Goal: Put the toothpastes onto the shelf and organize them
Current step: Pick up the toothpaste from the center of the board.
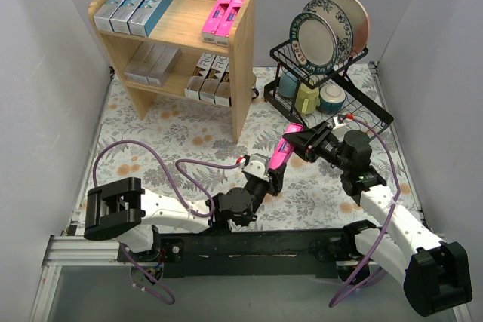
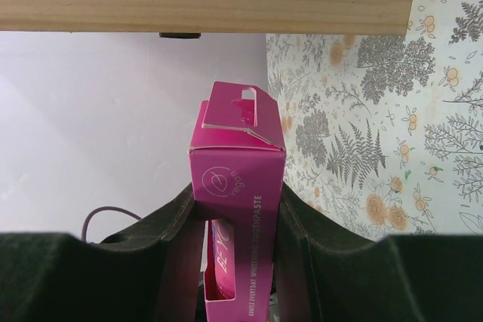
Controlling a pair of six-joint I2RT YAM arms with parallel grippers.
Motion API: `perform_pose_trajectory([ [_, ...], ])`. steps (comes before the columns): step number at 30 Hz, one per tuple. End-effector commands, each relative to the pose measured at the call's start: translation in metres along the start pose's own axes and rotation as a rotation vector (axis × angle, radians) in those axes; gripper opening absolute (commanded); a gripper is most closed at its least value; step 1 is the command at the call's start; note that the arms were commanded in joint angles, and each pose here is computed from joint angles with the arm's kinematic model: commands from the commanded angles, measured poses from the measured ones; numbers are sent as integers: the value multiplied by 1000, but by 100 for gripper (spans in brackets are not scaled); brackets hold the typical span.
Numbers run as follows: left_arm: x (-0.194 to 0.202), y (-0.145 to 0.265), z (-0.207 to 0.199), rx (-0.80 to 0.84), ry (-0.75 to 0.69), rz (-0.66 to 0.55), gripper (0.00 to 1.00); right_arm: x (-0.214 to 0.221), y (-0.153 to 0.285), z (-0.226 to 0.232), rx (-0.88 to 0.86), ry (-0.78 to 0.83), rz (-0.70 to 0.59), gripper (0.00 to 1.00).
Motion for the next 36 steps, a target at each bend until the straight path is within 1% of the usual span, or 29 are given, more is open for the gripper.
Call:
perform_pose_trajectory([
  [1, -22, -3, -11, 21, 42, -53, 30, -4, 5, 17, -91, 40, -20, 41],
  [2, -24, -3, -12, 24, 40, -52, 28, -3, 5, 17, -91, 43, -19, 44],
  [3, -26, -3, -12, 25, 41, -55, 24, -3, 4, 15, -89, 44, -18, 47],
  [4, -26, -2, -12, 24, 33, -46, 22, -3, 4, 13, -85, 46, -15, 53],
  [6, -27, -1, -12, 23, 47, -38, 18, -1, 4, 13, -88, 47, -3, 60],
  [7, -30, 1, -11, 20, 50, -33, 18, -1, 3, 11, -83, 45, 4, 70],
  [10, -34, 5, -7, 11, 57, -30, 17, 1, 3, 8, -81, 43, 21, 82],
  [13, -36, 8, -2, -10, 45, -17, 16, 0, 4, 5, -81, 44, 31, 87],
  [15, -41, 10, 5, -42, 43, -19, 16, -1, 6, 4, -86, 58, 42, 89],
  [16, -37, 12, 10, -54, 15, 8, 16, -2, 6, 4, -86, 64, 45, 91],
  [17, -40, 13, 12, -68, 44, 11, 16, -3, 7, 7, -93, 74, 50, 91],
  [20, -34, 19, 26, -104, 31, 55, 16, -4, 9, 9, -98, 108, 76, 93],
  [21, -41, 22, 29, -113, 47, 44, 16, -6, 10, 14, -111, 127, 81, 93],
  [23, -41, 28, 38, -135, 33, 58, 16, -7, 11, 16, -112, 170, 89, 93],
  [24, -49, 31, 41, -145, 49, 42, 15, -8, 12, 22, -120, 191, 98, 93],
  [25, -52, 33, 45, -156, 34, 48, 16, -9, 13, 23, -124, 243, 101, 93],
  [27, -69, 37, 46, -156, 44, 24, 16, -9, 14, 24, -100, 281, 119, 93],
  [28, -73, 39, 47, -152, 32, 25, 16, -13, 16, 33, -110, 333, 109, 93],
  [29, -82, 38, 44, -138, 34, 16, 16, -15, 16, 32, -100, 407, 109, 93],
  [30, -91, 39, 42, -125, 27, 8, 17, -14, 17, 25, -45, 419, 124, 93],
  [31, -99, 41, 39, -103, 18, 19, 17, -18, 18, 32, -34, 463, 114, 93],
  [32, -116, 40, 29, -81, 36, 4, 17, -23, 19, 27, 9, 546, 98, 93],
  [33, -126, 40, 26, -70, 32, 2, 17, -25, 20, 26, 39, 576, 93, 93],
  [34, -131, 42, 24, -54, -4, 23, 17, -23, 24, 18, 101, 576, 114, 93],
  [35, -143, 42, 19, -49, -4, 16, 18, -28, 26, 21, 123, 614, 99, 93],
  [36, -165, 40, 10, -39, 17, -10, 18, -32, 28, 16, 169, 665, 79, 93],
])
Point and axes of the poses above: each gripper's point midway between its finger pads, its own y axis back along the fingers, its own z axis along the line the jaws close on, x = y × z, the point moved 6 cm from there along y, back along the fingers, and after that the axes turned 12 degrees about y, right-handed, at the moved point
